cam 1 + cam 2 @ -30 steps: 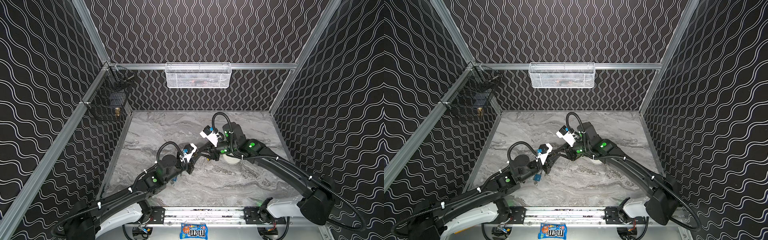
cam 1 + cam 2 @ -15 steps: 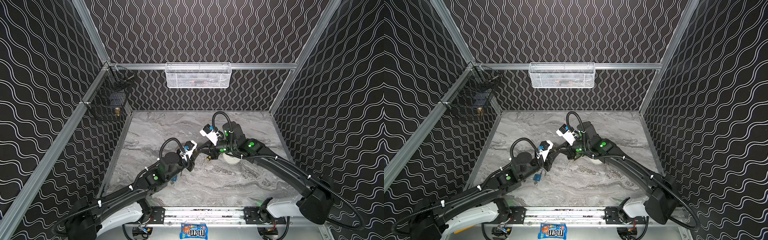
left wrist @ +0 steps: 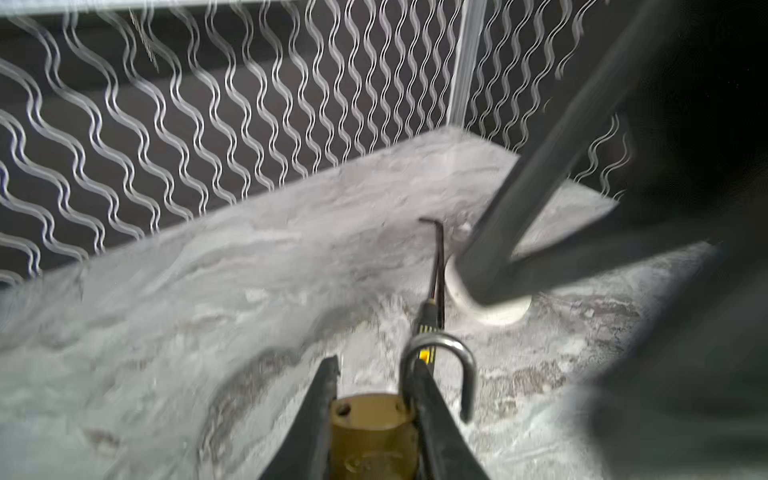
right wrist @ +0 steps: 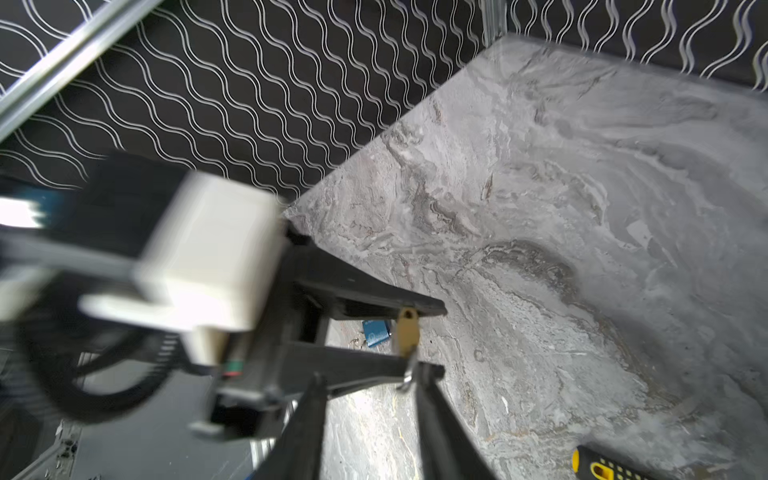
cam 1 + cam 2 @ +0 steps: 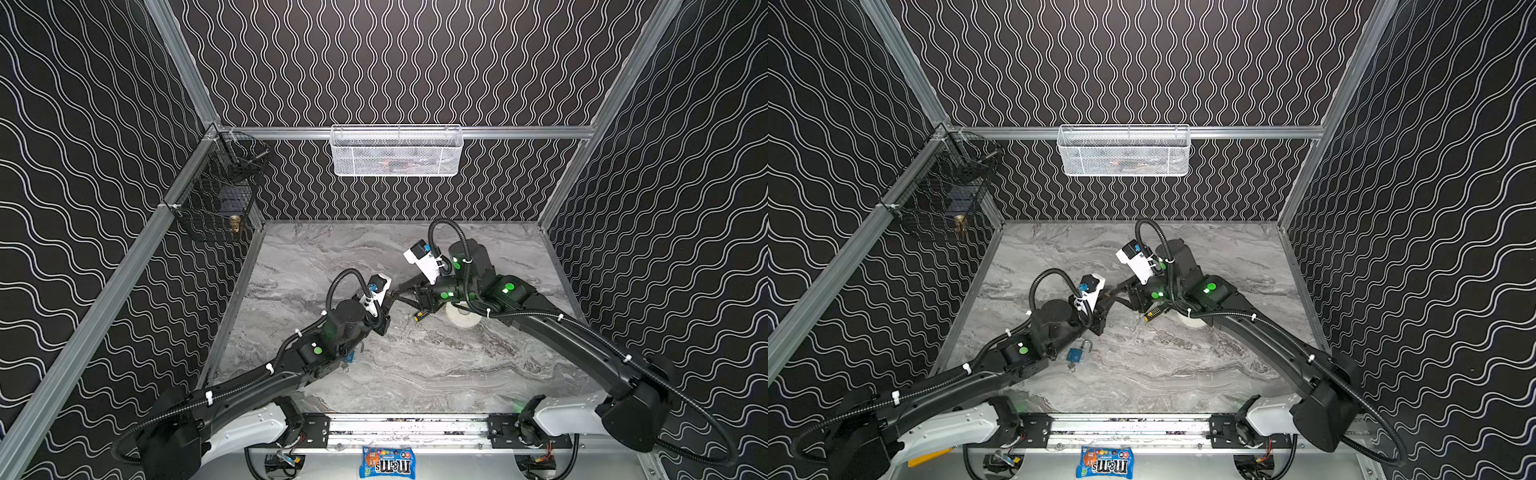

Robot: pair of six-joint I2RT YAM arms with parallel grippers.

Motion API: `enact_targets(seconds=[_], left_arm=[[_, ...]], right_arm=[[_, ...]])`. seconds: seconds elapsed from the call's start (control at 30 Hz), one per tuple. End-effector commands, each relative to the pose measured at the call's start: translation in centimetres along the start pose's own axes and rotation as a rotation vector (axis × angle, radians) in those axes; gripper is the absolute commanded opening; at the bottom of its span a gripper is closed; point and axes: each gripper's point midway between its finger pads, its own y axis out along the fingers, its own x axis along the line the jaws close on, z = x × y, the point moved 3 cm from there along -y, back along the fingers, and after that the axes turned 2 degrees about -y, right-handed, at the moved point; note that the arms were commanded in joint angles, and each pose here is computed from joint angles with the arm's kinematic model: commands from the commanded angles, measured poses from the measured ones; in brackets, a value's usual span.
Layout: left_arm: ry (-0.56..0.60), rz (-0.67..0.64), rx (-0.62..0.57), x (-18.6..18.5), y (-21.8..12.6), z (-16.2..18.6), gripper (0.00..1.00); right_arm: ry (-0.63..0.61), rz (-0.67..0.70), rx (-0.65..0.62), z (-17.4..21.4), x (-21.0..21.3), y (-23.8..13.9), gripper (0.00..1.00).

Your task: Unlock with the key

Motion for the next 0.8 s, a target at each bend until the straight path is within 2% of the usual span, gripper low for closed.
enact_targets(seconds=[0.0,0.07,0.17,0.33,0.57,0.7,0.77], left_arm=[[-0.077,-0.083,0.133,1.1,0.1,2.5,0.0],[-0.113,-0.08,0.227,0.9,0.4,4.4,0.0],[-0.162,-0.129,0.399,1.0,0.8,7.6,0.0],[-0.203,-0.202,0.622,0.9,1.9,12.8,0.0],[-0.231,-0.238,0.753,0.3,3.5,16.1,0.0],[-0.234,-0.246,0.794,0.1,3.8,17.4,0.05],[-0.235,-0.262,0.82,0.2,3.8,17.9,0.11]], right_arm=[[0.104,0.102,-0.057,-0.3,-1.5,-1.6,0.51],[0.189,0.158,-0.084,0.7,-2.8,-2.5,0.54],[0.317,0.242,-0.091,3.3,-5.0,-3.2,0.64],[0.519,0.323,-0.11,8.8,-8.3,-3.7,0.66],[0.656,0.429,-0.077,13.7,-10.9,-4.1,0.71],[0.673,0.46,-0.065,15.1,-11.6,-4.3,0.72],[0.678,0.474,-0.069,15.4,-11.9,-4.6,0.73]])
